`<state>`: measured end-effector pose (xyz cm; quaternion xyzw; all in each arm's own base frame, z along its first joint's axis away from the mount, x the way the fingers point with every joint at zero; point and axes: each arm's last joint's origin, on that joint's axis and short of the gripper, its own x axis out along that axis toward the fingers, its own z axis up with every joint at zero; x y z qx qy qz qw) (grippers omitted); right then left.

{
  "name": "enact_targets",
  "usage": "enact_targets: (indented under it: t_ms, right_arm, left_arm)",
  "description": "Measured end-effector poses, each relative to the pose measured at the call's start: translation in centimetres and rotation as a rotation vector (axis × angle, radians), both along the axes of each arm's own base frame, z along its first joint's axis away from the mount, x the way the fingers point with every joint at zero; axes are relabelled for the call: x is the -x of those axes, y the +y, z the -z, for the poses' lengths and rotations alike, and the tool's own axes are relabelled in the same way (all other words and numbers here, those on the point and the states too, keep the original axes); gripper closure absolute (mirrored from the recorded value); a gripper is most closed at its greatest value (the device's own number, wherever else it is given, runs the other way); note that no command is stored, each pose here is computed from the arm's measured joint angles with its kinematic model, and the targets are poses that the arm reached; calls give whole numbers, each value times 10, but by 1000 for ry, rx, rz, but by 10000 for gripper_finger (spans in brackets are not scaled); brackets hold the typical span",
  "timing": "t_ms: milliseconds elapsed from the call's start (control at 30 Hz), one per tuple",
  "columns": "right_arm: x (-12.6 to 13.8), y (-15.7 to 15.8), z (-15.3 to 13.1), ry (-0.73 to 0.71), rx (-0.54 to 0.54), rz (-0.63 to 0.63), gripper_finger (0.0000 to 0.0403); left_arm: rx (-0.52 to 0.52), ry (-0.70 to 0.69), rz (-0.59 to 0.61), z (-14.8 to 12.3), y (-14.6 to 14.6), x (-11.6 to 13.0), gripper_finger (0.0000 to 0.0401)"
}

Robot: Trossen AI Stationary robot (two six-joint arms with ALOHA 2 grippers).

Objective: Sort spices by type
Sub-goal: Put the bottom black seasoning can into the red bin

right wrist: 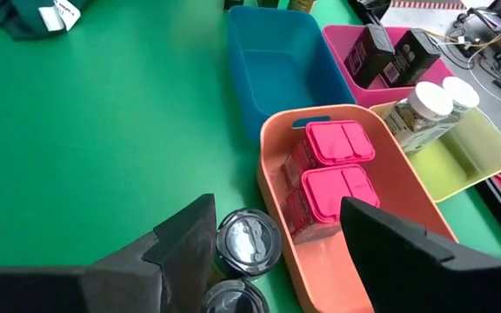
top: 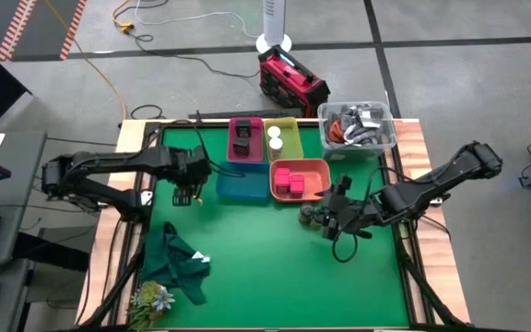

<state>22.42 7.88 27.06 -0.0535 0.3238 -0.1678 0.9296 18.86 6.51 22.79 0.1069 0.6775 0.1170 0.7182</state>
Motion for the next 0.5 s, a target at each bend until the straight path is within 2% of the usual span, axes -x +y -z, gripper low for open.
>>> enact_targets:
  t_ms: [133,300,500]
  right_arm:
    - [-4,2,6,28,25,-11,130]
    - [-13,1,16,73,47,2,130]
    - [-16,2,22,89,53,12,130]
  left_arm:
    - [4,9,-4,0,5,2,154]
    - [78,3,-5,1,14,6,154]
    - [97,5,9,1,18,8,154]
